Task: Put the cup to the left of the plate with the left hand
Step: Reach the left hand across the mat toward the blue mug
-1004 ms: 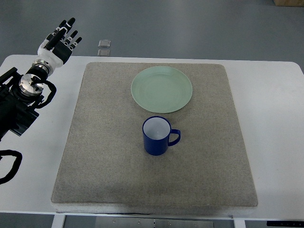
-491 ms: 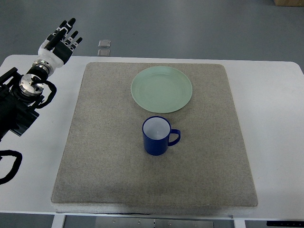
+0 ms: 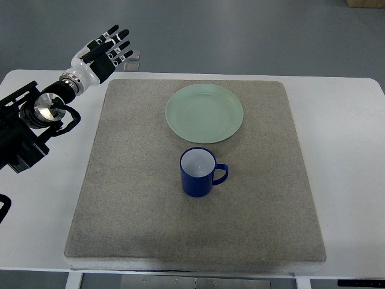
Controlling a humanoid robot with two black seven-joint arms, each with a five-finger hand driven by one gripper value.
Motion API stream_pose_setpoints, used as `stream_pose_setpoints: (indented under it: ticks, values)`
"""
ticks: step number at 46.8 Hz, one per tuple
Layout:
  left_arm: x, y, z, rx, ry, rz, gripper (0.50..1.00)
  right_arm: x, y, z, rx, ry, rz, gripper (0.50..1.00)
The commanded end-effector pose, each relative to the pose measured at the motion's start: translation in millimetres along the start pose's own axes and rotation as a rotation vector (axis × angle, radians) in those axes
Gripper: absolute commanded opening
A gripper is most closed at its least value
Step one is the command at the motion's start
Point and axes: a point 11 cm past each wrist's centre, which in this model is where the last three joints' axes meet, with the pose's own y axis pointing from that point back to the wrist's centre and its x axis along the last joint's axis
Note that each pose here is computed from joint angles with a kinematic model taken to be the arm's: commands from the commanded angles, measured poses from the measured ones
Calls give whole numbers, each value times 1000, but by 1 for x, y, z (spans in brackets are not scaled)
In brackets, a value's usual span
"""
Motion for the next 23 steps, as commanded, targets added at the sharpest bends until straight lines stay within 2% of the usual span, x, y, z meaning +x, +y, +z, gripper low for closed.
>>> stream_pose_setpoints:
  ticks: [1, 16, 23]
  values:
    - [-12, 8, -1, 42, -50, -62, 999, 0, 0, 0, 0, 0, 1, 934]
    - [-41, 57, 4, 184, -320, -266, 999, 0, 0, 0, 0, 0, 1, 934]
    - [-41, 77, -13, 250, -425, -341, 999, 0, 0, 0, 0, 0, -1, 934]
